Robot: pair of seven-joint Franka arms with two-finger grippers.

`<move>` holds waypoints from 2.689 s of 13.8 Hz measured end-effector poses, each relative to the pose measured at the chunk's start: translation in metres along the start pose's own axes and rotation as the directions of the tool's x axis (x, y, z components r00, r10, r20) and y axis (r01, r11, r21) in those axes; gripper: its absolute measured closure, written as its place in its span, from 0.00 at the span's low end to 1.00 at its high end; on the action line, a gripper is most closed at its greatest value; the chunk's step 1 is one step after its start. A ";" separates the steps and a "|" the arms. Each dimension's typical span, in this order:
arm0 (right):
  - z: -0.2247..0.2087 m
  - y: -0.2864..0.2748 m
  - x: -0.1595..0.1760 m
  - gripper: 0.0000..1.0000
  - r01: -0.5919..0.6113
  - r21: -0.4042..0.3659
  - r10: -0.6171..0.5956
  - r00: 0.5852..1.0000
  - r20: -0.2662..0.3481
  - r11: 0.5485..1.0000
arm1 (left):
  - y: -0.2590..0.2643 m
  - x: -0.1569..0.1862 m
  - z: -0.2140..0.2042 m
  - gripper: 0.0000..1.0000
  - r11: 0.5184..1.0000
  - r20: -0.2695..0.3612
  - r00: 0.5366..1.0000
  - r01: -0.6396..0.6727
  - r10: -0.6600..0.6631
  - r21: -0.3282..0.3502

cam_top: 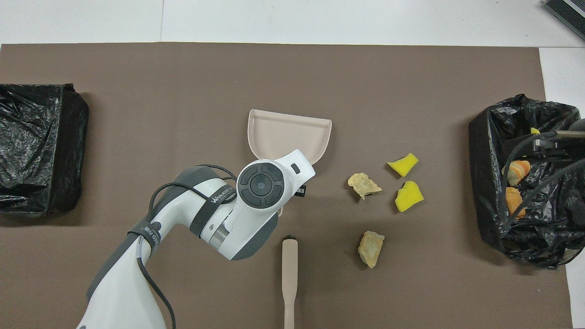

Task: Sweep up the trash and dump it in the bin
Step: 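Drag the dustpan with the left gripper toward the nearer bag, then reach the right gripper toward the brush handle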

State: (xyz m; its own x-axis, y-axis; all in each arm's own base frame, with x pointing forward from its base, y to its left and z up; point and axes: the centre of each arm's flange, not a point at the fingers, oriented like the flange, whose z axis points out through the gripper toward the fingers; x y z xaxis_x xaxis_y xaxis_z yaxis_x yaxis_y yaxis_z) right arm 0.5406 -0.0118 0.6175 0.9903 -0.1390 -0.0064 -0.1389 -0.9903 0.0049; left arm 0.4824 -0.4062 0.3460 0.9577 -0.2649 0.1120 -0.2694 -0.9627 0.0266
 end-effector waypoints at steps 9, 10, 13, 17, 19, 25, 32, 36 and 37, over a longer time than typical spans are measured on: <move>0.001 -0.004 -0.001 0.00 -0.012 0.012 0.012 1.000 -0.001 1.000 | -0.115 0.036 -0.043 0.69 0.880 0.037 0.882 -0.472 0.470 0.054; 0.001 -0.004 -0.002 0.00 -0.012 0.012 0.012 1.000 0.000 1.000 | -0.132 0.037 -0.048 0.69 0.844 0.053 0.846 -0.533 0.530 0.056; 0.002 -0.004 -0.002 0.00 -0.012 0.012 0.012 1.000 0.003 1.000 | -0.188 0.041 -0.067 0.69 0.674 0.104 0.677 -0.736 0.728 0.069; 0.003 -0.004 -0.003 0.00 -0.012 0.011 0.012 1.000 0.009 1.000 | -0.233 0.033 -0.074 0.69 0.433 0.161 0.433 -0.901 0.887 0.037; 0.006 -0.005 -0.006 0.00 -0.010 0.010 0.010 1.000 0.016 1.000 | -0.247 0.019 -0.069 0.69 0.330 0.177 0.324 -0.944 0.929 -0.003; 0.058 -0.066 -0.026 0.00 0.051 -0.005 -0.050 0.993 0.112 0.999 | -0.268 -0.015 -0.057 0.69 0.213 0.193 0.195 -0.974 0.962 -0.080; 0.154 -0.220 -0.097 0.00 -0.033 0.015 0.030 0.990 0.138 0.999 | -0.295 -0.027 -0.047 0.69 0.242 0.204 0.216 -0.963 0.955 -0.114; 0.200 -0.306 -0.181 0.00 -0.100 0.003 0.099 0.984 0.151 0.995 | -0.297 -0.034 -0.039 0.69 0.279 0.212 0.249 -0.952 0.945 -0.126; 0.212 -0.330 -0.210 0.00 -0.122 0.006 0.120 0.983 0.136 0.993 | -0.297 -0.036 -0.037 0.69 0.287 0.214 0.256 -0.949 0.943 -0.129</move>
State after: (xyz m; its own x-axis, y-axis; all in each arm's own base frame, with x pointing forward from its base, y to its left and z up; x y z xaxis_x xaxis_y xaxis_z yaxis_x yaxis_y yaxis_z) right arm 0.3769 0.3431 0.4052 0.9562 -0.2560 -0.1416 -0.2586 -0.9660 0.0000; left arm 0.5243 -0.1088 0.3703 0.0131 -0.9872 -0.1589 -0.9994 -0.0181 0.0297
